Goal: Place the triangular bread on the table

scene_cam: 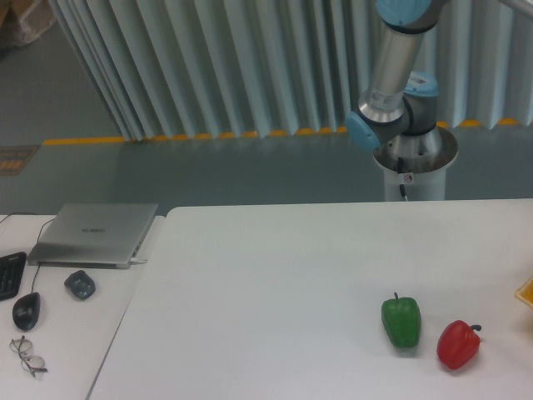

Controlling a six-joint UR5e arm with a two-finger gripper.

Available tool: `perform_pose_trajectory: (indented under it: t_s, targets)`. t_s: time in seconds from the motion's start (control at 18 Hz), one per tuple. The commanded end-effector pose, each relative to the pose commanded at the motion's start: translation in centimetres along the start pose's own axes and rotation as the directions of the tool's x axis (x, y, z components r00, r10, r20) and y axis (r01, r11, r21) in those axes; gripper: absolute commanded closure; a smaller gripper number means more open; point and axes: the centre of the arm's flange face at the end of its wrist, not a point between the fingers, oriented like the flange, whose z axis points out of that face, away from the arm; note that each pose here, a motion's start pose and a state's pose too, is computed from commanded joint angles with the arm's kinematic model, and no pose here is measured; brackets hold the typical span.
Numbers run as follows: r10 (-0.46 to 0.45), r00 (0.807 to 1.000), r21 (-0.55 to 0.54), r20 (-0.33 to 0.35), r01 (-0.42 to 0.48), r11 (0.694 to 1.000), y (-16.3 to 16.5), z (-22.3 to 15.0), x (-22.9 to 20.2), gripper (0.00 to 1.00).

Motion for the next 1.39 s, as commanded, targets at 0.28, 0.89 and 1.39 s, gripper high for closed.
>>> perform_pose_trajectory:
  t_s: [0.28, 0.89, 1.39]
  targets:
    - [-0.095, 0.995, 0.019, 0.004, 0.095, 0.995, -8.5, -1.5, -0.6, 1.00]
    - [-0.193, 0.981, 0.042, -0.002, 0.193, 0.980, -27.2, -4.2, 4.3, 1.00]
    - [-0.162, 0.986, 0.032, -0.045, 0.163, 0.986, -31.0, -2.7, 7.1, 0.20]
